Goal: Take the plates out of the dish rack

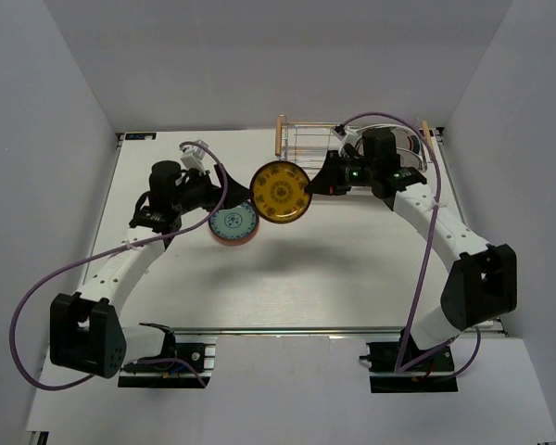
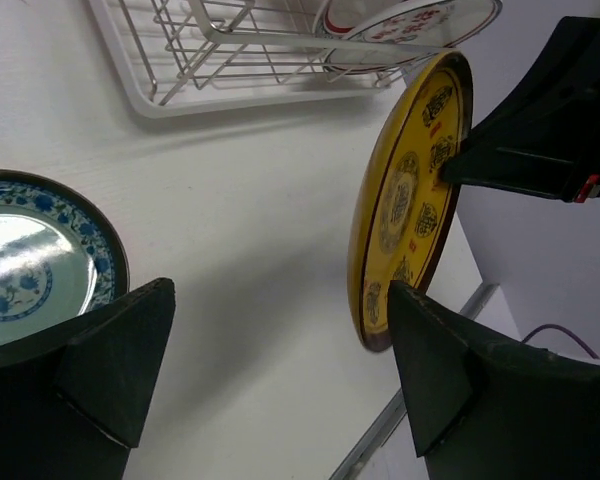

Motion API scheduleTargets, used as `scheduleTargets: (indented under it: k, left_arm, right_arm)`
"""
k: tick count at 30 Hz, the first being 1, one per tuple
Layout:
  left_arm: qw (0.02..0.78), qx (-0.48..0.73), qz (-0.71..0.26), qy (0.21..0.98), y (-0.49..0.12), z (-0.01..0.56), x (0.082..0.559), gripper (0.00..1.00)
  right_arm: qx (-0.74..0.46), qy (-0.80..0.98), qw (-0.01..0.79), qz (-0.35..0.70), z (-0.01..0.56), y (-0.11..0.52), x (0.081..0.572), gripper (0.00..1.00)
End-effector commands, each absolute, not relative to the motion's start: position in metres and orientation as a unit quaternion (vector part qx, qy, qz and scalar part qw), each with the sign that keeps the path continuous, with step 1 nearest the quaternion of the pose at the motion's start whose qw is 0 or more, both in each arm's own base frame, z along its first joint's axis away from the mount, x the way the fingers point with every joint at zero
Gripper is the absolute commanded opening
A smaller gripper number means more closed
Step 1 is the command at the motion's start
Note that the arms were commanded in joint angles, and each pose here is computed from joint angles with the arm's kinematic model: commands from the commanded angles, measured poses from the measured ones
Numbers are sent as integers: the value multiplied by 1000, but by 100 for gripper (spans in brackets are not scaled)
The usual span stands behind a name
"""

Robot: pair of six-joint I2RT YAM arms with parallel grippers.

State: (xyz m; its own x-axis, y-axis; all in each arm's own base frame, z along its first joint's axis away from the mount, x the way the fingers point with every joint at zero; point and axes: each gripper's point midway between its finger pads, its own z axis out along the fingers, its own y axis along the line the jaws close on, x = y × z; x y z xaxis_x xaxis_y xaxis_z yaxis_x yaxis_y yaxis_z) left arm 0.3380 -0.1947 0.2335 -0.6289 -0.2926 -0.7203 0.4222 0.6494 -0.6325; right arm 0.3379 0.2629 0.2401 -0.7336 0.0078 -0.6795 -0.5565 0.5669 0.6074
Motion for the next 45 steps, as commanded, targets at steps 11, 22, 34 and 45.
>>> scheduleTargets:
  k: [11, 22, 34, 45]
  left_arm:
    - [410, 85, -466, 779, -213, 235, 333, 6]
    - [430, -23, -402, 808, -181, 222, 341, 0]
    - [399, -224, -175, 872, -100, 163, 365, 0]
    - [336, -251, -116, 900, -91, 115, 375, 0]
  right_arm:
    - [-190, 803, 298, 479, 244, 298, 333, 0]
    - [-169, 822, 317, 443, 231, 288, 343, 66]
    - [-73, 879, 390, 267, 210, 224, 369, 89]
    - [-62, 886, 407, 212, 207, 199, 364, 89]
